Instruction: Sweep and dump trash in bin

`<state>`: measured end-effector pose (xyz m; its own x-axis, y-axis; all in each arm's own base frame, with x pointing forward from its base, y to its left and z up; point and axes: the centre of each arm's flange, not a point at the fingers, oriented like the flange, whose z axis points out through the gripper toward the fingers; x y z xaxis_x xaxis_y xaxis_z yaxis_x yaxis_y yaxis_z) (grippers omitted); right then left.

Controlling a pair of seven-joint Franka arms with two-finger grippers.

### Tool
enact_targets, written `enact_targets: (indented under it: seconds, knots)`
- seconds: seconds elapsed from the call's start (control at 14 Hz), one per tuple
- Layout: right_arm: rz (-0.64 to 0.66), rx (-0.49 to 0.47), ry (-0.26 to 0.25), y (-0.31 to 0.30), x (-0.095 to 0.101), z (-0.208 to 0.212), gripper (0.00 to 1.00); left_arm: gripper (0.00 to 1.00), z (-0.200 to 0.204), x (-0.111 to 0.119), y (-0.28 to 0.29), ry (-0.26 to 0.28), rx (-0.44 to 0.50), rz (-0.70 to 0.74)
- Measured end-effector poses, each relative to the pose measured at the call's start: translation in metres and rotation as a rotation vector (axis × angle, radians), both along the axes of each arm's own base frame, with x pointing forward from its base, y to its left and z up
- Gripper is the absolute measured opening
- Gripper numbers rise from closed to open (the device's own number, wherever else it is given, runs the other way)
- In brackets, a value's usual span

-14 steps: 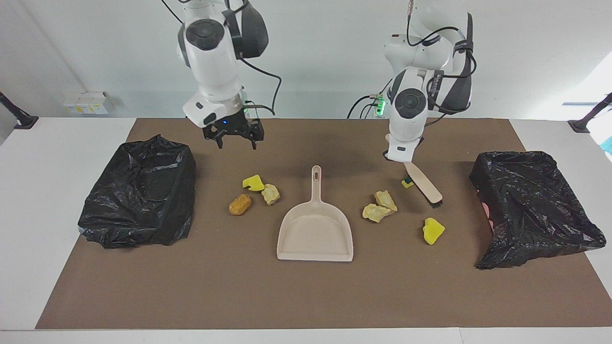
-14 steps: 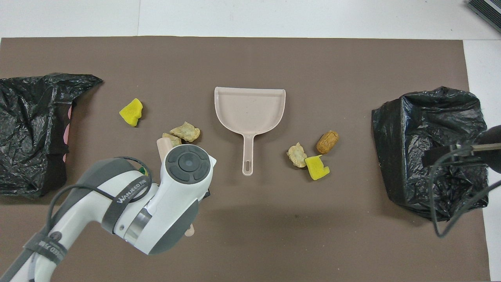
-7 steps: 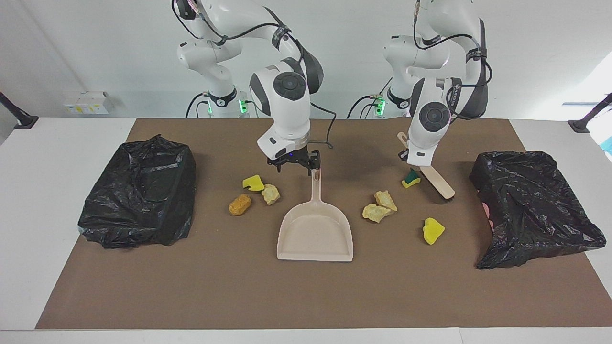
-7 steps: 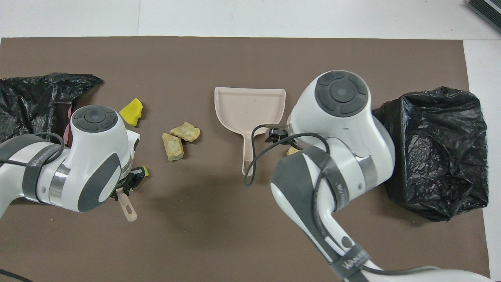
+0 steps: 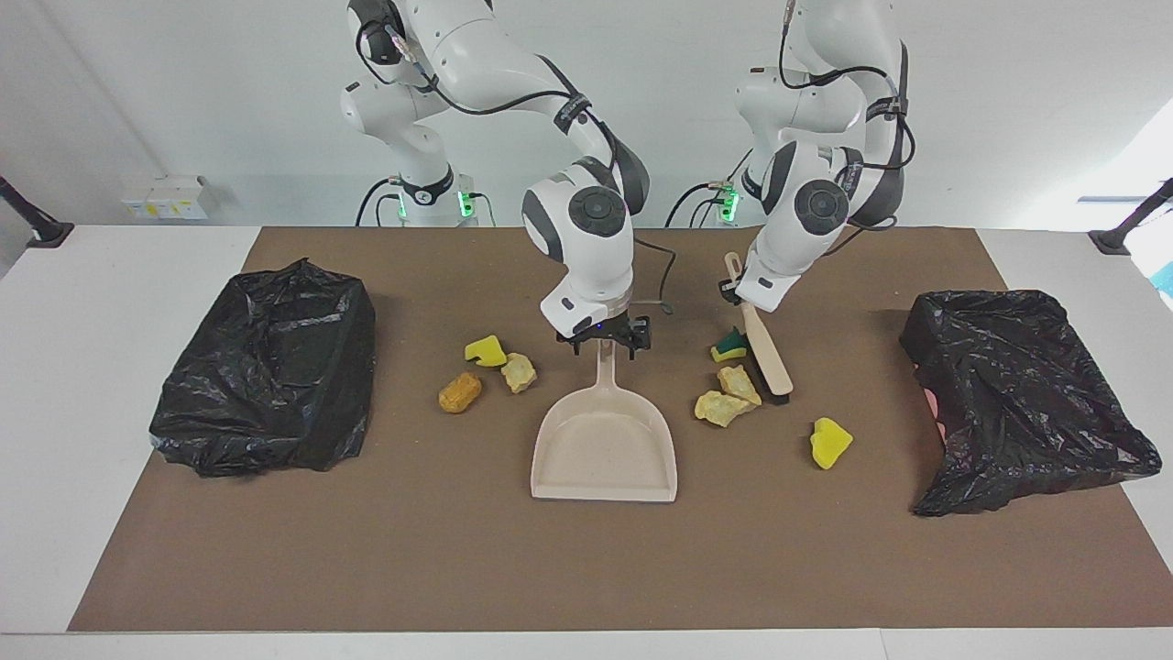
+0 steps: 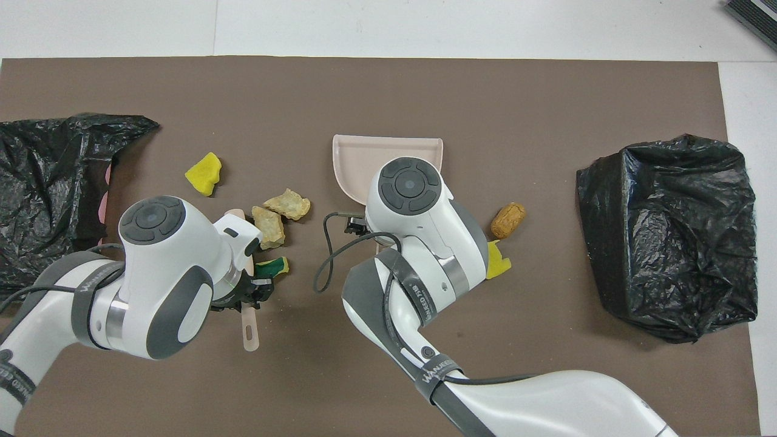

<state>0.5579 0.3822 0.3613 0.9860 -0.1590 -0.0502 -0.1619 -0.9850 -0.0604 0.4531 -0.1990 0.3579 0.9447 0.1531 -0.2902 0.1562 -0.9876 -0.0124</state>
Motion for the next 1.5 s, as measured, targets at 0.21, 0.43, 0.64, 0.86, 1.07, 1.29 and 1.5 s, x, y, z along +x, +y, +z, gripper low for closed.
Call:
enact_targets:
  seconds: [0.21,0.43,0.64,0.86,1.07,1.29,1.5]
  knots:
    - [0.020,-0.003,0.005,-0.001,0.001,-0.006,0.96,0.26,0.004,0.000,-0.009,-0.010,-0.017,-0.004]
    - [0.034,-0.006,0.010,-0.002,0.001,-0.010,0.59,0.26,0.016,0.017,0.009,-0.034,-0.028,0.038]
    - [0.048,-0.005,0.011,-0.002,0.001,-0.011,0.32,0.26,0.038,0.045,0.045,-0.087,-0.025,0.078]
    - [0.230,0.005,-0.004,-0.012,0.008,-0.003,0.32,0.26,0.043,0.073,0.084,-0.128,-0.022,0.055]
    - [0.417,0.009,0.012,-0.060,0.018,0.044,0.32,0.26,0.041,0.093,0.135,-0.162,-0.040,-0.008]
    - [0.646,0.018,0.050,-0.091,0.001,0.097,0.32,0.26,0.031,0.103,0.186,-0.187,-0.039,-0.104]
    - [0.917,0.029,0.068,-0.086,-0.024,0.102,0.32,0.26,0.001,0.114,0.218,-0.201,-0.060,-0.233]
